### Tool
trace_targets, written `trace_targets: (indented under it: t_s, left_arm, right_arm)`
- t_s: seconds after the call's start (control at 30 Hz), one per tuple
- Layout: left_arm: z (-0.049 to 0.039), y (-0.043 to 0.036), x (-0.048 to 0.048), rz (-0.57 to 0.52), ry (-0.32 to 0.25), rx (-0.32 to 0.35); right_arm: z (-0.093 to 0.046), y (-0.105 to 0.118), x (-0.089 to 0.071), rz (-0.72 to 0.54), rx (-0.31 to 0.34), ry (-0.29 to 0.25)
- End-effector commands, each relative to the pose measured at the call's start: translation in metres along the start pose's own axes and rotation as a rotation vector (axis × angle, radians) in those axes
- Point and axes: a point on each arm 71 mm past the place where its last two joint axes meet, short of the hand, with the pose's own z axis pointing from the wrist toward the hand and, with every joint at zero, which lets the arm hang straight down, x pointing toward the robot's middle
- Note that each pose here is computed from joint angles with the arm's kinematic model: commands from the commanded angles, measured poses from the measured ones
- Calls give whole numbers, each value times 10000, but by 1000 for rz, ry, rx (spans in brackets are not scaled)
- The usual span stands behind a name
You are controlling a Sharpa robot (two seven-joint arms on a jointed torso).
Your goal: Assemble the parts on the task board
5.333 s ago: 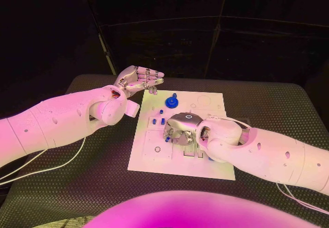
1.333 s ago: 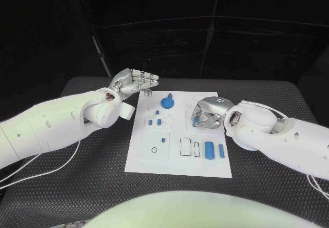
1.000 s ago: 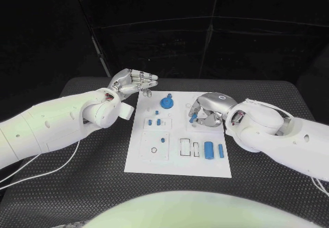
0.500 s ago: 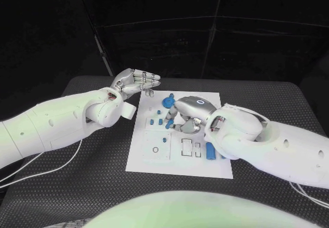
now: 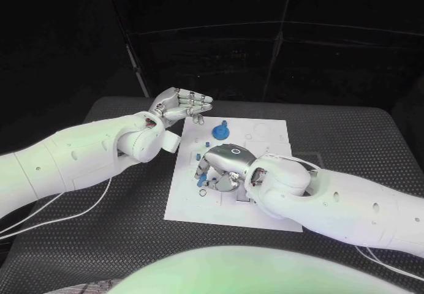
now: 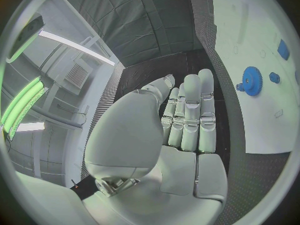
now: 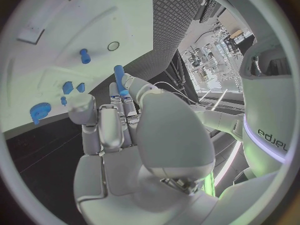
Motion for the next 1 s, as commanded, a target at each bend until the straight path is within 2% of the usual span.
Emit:
trace_targets:
  t_s: [0.03,0.43,1.0]
  left_arm:
    - [12,-19,10,-5,0,14]
    - [25,-13,19,-6,1,13]
    - [32,-7,18,-6,2,10]
  right_arm:
    - [27,13,44,-24,-31,28]
    - [66,-48,154,-49,-11,92]
    - [75,-70,204,-70,0,139]
